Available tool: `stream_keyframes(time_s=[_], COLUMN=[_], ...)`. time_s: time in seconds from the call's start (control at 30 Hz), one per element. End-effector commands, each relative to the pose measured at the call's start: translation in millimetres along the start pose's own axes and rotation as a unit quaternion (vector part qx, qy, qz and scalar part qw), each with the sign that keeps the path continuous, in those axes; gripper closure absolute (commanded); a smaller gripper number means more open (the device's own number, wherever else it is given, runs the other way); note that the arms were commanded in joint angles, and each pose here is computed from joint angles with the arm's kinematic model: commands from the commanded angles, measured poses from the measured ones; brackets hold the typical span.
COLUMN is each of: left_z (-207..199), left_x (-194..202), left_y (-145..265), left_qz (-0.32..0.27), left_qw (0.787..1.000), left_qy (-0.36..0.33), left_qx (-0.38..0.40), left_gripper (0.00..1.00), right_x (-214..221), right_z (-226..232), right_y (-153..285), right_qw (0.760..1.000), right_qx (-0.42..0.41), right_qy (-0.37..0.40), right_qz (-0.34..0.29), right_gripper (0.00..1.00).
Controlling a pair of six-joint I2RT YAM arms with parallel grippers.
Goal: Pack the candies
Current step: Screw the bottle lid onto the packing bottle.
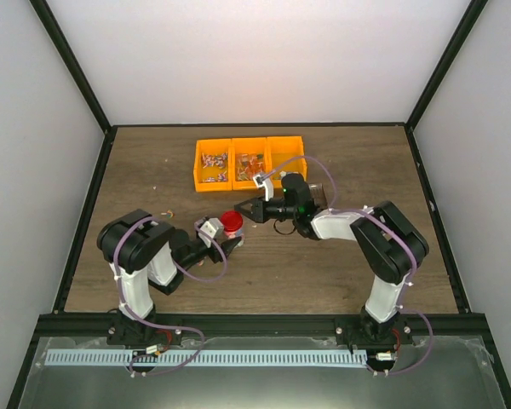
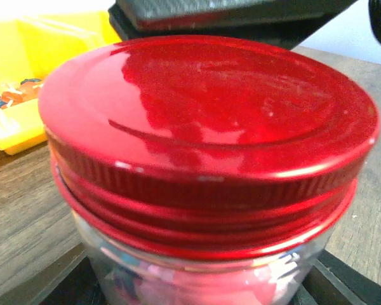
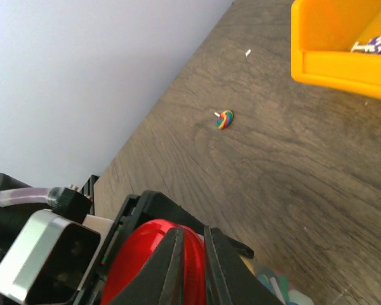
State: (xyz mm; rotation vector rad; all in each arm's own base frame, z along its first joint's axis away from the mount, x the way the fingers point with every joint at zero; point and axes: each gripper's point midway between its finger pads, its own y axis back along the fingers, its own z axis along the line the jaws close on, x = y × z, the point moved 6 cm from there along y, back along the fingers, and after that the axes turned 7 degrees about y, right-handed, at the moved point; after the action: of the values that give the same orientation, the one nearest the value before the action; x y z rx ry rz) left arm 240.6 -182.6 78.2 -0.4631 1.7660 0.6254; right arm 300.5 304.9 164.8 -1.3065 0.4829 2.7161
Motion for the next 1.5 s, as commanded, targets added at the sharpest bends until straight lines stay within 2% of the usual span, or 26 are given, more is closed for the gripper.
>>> stream_keyframes(time_s=[0.0,0.1,0.3,1.2,1.47], left_z=[-7,-7,-5,6,2], left_x=[-9,-9,-9,-8,-8], left_y=[4,3,2,-1,4], left_qz=[-0.023,-0.023,-0.021,-0.019,-0.024], left_qw=[0.999,0.999,0.999,1.0,1.0], left_qy=[-0.017,-0.015,-0.013,0.003,-0.001], left_qx=[0.03,0.033,0.027,-0.003,0.008], left_gripper=[0.37,0.37,0.36,0.41,0.41], right_x=[5,10,21,78,83], right_z=[-1,1,7,47,56], right_y=[-2,-2,0,19,36], right_qw=[1.0,0.999,0.998,0.989,0.993], right_qx=[-0.019,-0.032,-0.048,-0.121,-0.103], right_qy=[-0.002,-0.006,-0.016,-0.042,-0.032], right_qz=[0.009,0.013,0.02,0.072,0.052], right_gripper=[0.9,0.91,0.99,0.99,0.99])
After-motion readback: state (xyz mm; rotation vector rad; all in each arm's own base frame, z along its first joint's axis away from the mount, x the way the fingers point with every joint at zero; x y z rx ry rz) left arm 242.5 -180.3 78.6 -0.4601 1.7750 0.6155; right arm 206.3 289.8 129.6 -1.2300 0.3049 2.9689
